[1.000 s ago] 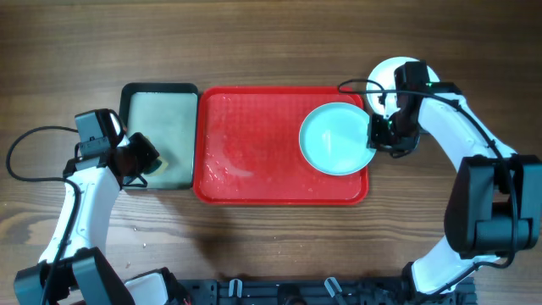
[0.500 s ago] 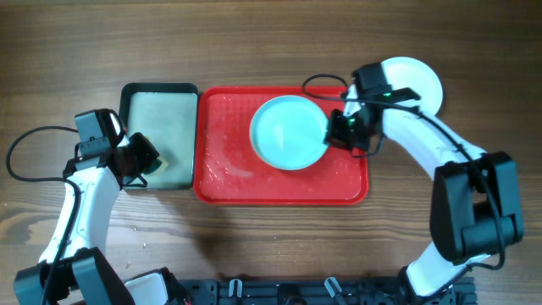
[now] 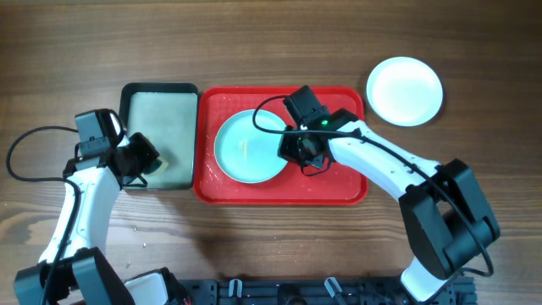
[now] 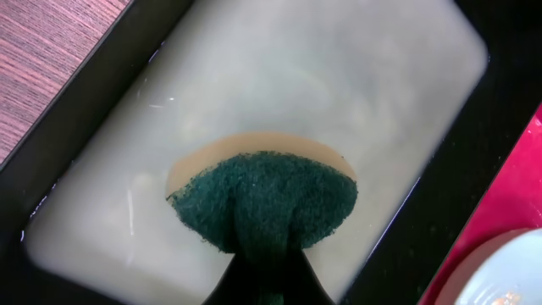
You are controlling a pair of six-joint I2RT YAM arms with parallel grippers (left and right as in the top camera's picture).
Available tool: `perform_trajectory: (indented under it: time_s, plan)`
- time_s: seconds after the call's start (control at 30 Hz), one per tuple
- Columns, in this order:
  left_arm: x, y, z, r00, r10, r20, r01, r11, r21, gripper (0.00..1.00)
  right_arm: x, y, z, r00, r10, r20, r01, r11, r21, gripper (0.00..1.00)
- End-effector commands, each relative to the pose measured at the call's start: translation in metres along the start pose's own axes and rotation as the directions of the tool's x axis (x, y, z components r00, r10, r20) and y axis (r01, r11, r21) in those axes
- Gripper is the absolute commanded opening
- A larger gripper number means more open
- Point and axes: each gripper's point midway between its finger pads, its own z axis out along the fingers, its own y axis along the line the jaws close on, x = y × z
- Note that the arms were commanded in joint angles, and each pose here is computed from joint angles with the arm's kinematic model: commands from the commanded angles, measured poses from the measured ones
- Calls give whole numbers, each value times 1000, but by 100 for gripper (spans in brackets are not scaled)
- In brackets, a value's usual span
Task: Clean dirty plates on tray and stack at the side
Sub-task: 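Release the white plate and reach the right gripper to the blue plate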
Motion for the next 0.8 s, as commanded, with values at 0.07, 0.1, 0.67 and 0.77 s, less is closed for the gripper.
perform_trajectory:
  time_s: [0.07,0.1,0.67,0.77]
  plan:
    - [2,0,2,1000,-7,-10,7,1000,11,4,-3,-6,4,1000,6,28,-7,999,33,4]
    - [2,0,2,1000,-7,-10,7,1000,11,4,-2,-6,4,1000,3,28,-4,999,34,5]
    - [1,-7,2,1000,9,-7,-8,999,45,4,-45,11,-14,896,-429,113,435,899,-41,48]
    - [-7,-33,-5,997,76,8,-76,983,167,4,-47,18,-16,877,-462,129,474,877,-79,48]
